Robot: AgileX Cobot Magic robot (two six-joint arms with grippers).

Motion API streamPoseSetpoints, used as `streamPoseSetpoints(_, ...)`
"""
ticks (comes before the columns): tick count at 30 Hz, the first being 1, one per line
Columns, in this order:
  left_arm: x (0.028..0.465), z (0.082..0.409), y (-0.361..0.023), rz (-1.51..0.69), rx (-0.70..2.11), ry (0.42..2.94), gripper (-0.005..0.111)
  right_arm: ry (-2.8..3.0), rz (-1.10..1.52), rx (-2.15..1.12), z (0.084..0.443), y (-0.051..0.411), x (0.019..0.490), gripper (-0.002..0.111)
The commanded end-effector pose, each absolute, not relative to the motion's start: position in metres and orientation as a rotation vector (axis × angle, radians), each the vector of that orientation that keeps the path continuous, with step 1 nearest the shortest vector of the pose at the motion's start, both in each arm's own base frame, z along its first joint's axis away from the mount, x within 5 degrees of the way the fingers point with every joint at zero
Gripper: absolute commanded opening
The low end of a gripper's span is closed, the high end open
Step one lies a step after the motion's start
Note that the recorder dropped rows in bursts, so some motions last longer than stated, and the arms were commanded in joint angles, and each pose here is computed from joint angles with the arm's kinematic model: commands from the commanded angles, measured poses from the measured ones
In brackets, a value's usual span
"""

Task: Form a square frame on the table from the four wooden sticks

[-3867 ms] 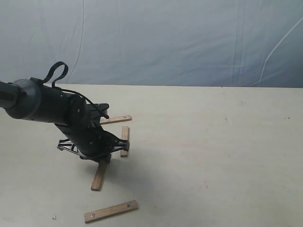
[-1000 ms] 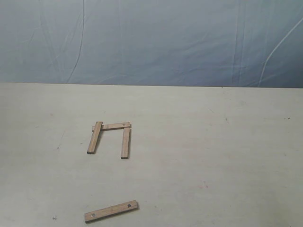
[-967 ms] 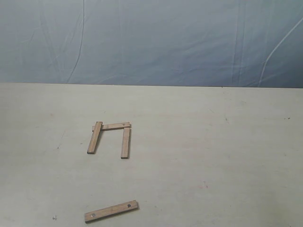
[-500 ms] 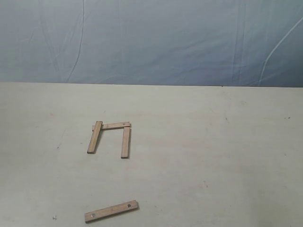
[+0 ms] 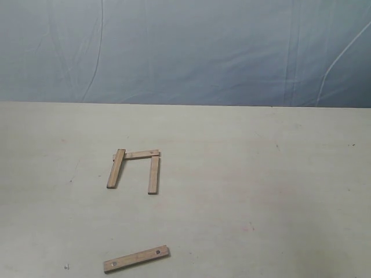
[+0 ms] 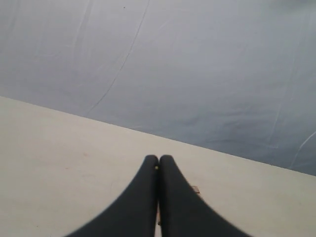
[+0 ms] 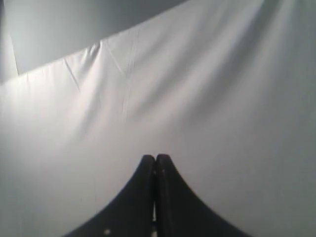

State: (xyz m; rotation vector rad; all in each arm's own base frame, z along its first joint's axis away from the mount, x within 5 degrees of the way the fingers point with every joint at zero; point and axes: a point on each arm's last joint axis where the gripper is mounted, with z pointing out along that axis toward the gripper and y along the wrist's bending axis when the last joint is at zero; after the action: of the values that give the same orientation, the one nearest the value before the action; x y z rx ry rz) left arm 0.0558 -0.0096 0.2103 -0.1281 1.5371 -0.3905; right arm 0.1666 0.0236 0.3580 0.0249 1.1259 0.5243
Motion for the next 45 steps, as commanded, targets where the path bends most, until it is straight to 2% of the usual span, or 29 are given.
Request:
streamPoseSetpoints(1,0.055,0.211,-0.010,-0.383,-0.109,1.521,0.000,1.468,0.522,-0.084,0.335,0.040,0.242,-0.001)
streamPoseSetpoints(3,0.055,0.208,-0.010,-0.384,-0.106,1.546,0.000,1.699,0.462,-0.072,0.316,0.047,0.280,-0.001)
streamPoseSetpoints(5,0.055,0.207,-0.011,-0.385,-0.103,1.564,0.000,1.908,0.295,-0.084,0.300,0.057,0.311,-0.001)
streamPoseSetpoints(8,0.055,0.207,-0.011,-0.386,-0.103,1.566,0.000,2.056,0.023,-0.110,0.285,0.077,0.342,-0.001)
streamPoseSetpoints(12,0.055,0.206,-0.011,-0.387,-0.104,1.568,0.000,2.242,-0.164,-0.221,0.261,0.112,0.369,-0.001)
streamPoseSetpoints(15,0.055,0.206,-0.011,-0.392,-0.107,1.572,0.000,2.483,-0.137,-0.328,0.252,0.141,0.388,-0.001)
streamPoseSetpoints(18,0.055,0.206,-0.011,-0.396,-0.111,1.572,0.000,2.713,0.114,-0.433,0.242,0.175,0.397,0.001)
streamPoseSetpoints(20,0.055,0.206,-0.011,-0.396,-0.111,1.572,0.000,2.789,0.243,-0.466,0.233,0.199,0.400,0.010)
streamPoseSetpoints(24,0.055,0.205,-0.011,-0.397,-0.110,1.580,0.000,2.806,0.292,-0.559,0.209,0.247,0.395,0.042)
streamPoseSetpoints(25,0.055,0.205,-0.011,-0.397,-0.109,1.582,0.000,2.804,0.297,-0.567,0.204,0.260,0.393,0.046)
streamPoseSetpoints(31,0.055,0.205,-0.011,-0.403,-0.113,1.588,0.000,2.769,0.256,-0.591,0.179,0.320,0.383,0.047)
streamPoseSetpoints(35,0.055,0.204,-0.012,-0.404,-0.112,1.595,0.000,2.744,0.209,-0.544,0.166,0.344,0.382,0.047)
streamPoseSetpoints(45,0.055,0.204,-0.012,-0.404,-0.112,1.595,0.000,2.767,0.171,-0.519,0.132,0.361,0.388,0.047)
